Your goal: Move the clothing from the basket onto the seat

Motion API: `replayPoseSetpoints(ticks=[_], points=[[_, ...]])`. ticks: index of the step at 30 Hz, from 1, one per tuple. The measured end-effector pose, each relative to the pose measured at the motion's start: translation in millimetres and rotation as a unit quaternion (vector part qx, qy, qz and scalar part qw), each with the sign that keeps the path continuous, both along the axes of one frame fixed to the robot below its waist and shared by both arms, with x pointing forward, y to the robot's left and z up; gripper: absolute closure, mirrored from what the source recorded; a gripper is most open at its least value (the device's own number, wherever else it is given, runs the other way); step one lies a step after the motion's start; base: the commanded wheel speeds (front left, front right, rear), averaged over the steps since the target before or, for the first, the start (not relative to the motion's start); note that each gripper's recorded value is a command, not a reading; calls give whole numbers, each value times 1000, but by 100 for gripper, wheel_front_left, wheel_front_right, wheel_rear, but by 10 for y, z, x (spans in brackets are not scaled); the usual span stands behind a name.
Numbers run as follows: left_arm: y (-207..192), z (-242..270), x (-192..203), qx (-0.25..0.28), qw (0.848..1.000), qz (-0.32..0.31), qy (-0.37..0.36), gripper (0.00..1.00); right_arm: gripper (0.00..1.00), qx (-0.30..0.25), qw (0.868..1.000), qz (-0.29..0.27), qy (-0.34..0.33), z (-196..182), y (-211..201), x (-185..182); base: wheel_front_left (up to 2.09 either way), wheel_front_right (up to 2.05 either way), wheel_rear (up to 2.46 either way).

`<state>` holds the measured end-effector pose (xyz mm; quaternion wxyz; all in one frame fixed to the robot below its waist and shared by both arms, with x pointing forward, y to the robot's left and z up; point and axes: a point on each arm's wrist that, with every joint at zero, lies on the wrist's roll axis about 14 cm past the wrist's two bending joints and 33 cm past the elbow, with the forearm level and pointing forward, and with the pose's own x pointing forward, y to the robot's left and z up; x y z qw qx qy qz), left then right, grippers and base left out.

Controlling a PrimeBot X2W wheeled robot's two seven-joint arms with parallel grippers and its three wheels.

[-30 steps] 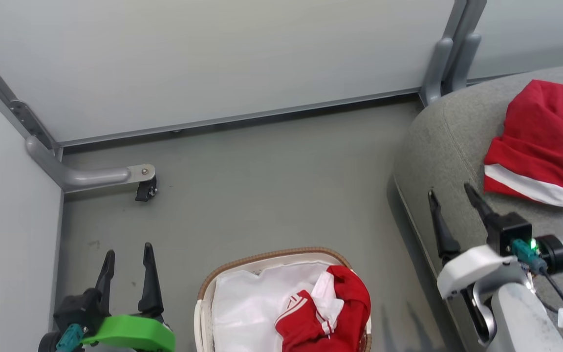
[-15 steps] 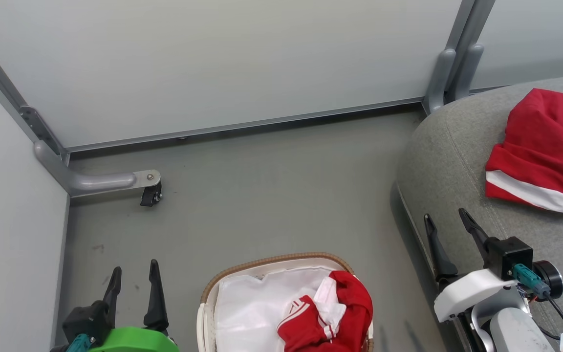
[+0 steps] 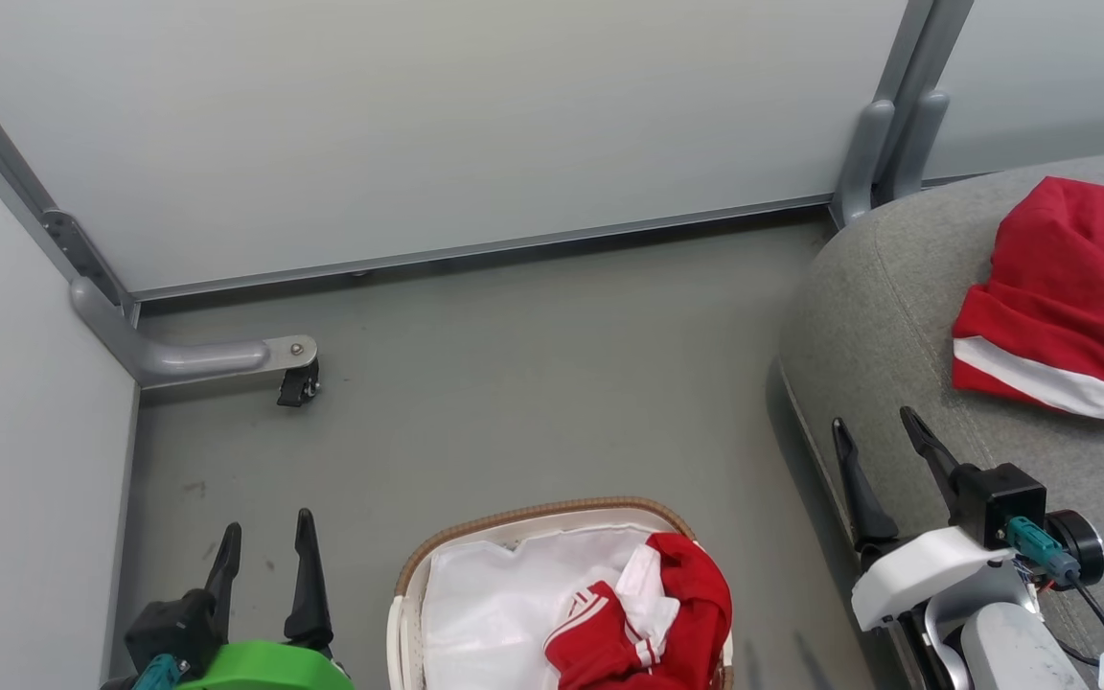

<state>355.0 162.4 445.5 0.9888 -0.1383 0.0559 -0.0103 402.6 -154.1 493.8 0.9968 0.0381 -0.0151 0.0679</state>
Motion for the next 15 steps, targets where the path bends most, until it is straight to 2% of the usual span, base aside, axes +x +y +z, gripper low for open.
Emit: replayPoseSetpoints(ticks=[8, 15], points=[[-10, -1, 12, 0, 1000, -2, 0, 0, 0, 0, 1000, -1, 3, -19, -9, 9, 0, 0, 0], [-210, -6, 182, 10, 999, -41, -2, 0, 0, -3, 1000, -18, -7, 39, -124, 137, 0, 0, 0]])
